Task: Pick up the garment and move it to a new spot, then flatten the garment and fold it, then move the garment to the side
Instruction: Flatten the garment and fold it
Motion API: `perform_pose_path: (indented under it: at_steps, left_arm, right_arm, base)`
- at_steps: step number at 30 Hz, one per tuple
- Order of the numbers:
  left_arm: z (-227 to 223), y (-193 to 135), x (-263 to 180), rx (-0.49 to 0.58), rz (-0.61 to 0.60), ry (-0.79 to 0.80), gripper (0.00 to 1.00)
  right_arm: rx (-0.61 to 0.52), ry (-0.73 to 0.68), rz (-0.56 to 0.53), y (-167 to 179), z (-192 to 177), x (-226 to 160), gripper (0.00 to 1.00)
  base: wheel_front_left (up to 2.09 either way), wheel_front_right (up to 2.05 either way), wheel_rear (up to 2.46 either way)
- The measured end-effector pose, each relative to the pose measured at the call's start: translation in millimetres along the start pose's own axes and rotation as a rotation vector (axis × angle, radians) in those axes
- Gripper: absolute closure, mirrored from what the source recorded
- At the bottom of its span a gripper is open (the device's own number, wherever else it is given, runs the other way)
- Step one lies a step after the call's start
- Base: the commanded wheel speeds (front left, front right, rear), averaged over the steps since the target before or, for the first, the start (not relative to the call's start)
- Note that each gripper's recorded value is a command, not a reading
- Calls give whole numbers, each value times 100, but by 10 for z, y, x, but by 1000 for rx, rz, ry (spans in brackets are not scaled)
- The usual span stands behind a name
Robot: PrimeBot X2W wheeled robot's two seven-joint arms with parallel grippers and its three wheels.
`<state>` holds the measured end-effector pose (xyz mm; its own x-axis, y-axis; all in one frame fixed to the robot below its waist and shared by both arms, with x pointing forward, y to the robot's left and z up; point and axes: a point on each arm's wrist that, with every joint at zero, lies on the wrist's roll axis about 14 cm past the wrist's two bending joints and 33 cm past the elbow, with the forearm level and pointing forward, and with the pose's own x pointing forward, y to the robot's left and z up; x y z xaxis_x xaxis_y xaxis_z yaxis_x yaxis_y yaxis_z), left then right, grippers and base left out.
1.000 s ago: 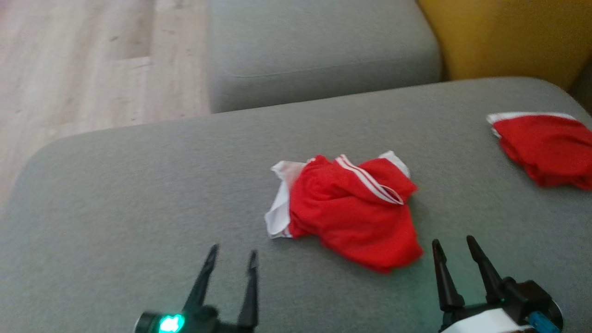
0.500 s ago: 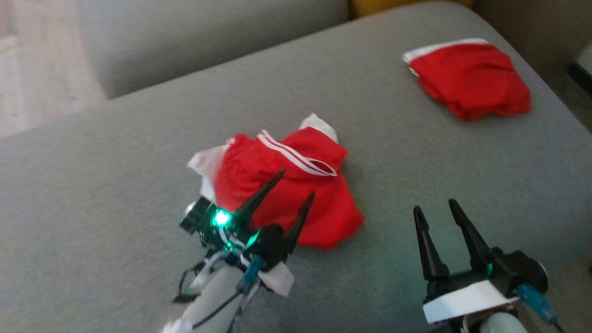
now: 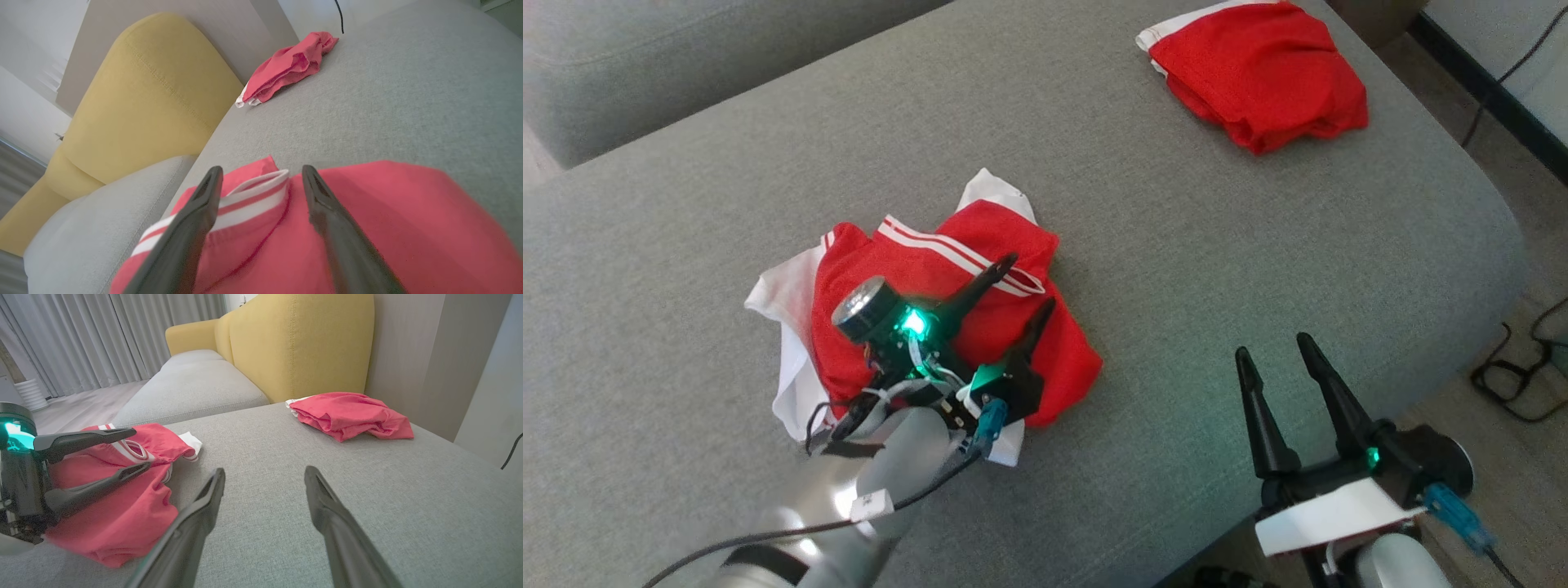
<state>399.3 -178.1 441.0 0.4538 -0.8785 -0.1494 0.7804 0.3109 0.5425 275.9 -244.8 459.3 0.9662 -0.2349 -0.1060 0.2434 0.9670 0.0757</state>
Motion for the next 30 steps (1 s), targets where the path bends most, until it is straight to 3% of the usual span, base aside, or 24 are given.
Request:
perform_pose_path:
  at_steps: [6,7,8,14,18,21,25,28,30]
  left_arm:
    - [-81,68,79,47,22,16,0]
    - [-105,70,80,50,21,24,62]
    - [-120,77,79,52,24,30,100]
    - [-120,113,64,34,20,49,100]
    - [330,363,170,-24,49,-58,100]
    - [727,782,263,-97,105,-147,100]
    - [1440,1451,288,-61,199,-302,100]
    - [2184,2018,118,-55,307,-481,100]
    - [2567,2347,-86,-104,366,-590,100]
  right_arm:
    - [-6,1,3,12,11,39,0]
    - [-6,3,2,9,5,38,0]
    - [-6,4,2,10,3,37,0]
    - [12,-9,5,20,28,13,0]
    - [23,-35,11,34,85,-17,0]
    - [34,-54,17,50,128,-40,0]
    - [45,-75,19,51,171,-71,0]
    - [50,-86,29,69,195,-66,0]
    - [51,-93,43,103,213,-45,0]
  base:
    - [0,0,0]
    - [0,0,0]
    - [0,0,0]
    - [0,0,0]
    - [0,0,0]
    - [0,0,0]
    - [0,0,0]
    - [0,0,0]
    - [0,0,0]
